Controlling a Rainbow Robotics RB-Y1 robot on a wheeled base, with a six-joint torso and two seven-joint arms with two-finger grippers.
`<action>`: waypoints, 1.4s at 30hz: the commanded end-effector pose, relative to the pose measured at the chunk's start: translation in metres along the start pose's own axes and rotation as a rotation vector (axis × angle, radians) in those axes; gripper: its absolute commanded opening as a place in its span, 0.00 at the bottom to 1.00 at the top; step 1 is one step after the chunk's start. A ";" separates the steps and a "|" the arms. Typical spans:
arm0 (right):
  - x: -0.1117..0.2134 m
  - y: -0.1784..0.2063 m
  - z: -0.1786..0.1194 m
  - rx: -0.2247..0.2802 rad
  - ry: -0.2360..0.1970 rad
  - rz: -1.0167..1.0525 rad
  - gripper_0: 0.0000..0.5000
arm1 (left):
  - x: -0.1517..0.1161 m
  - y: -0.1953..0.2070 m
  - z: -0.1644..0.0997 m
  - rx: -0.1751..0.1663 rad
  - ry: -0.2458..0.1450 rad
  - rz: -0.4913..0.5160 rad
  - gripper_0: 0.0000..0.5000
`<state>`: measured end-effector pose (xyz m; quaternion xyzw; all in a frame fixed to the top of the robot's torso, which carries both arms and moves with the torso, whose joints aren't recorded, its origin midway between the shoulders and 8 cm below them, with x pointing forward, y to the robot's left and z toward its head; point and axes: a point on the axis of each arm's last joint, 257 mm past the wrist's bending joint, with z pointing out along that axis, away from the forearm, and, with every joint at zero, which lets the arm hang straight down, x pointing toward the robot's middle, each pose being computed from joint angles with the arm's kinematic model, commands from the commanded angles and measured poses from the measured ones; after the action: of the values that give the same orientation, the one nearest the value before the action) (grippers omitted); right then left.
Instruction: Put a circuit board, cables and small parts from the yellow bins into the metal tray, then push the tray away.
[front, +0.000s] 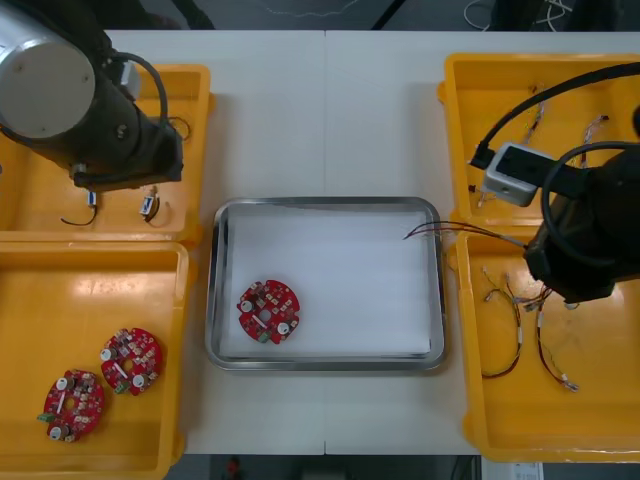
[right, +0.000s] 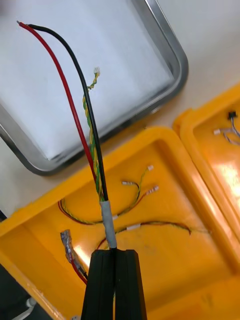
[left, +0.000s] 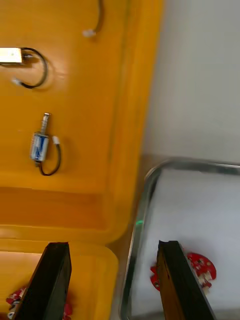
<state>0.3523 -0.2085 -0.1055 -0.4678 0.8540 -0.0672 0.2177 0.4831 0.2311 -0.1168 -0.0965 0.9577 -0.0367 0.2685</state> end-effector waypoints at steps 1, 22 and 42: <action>-0.042 0.019 0.004 -0.008 -0.055 -0.133 0.00 | -0.047 0.047 -0.023 -0.071 -0.085 -0.098 1.00; -0.101 0.076 0.079 -0.027 -0.111 -0.497 0.00 | -0.123 0.166 -0.007 -0.131 -0.187 -0.470 1.00; -0.082 0.106 0.172 -0.067 -0.045 -0.489 0.00 | -0.180 0.168 0.041 -0.085 -0.275 -0.555 1.00</action>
<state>0.3902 -0.0809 -0.2593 -0.6535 0.7261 -0.0927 0.1929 0.6111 0.4171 -0.1259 -0.3778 0.8636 -0.0643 0.3277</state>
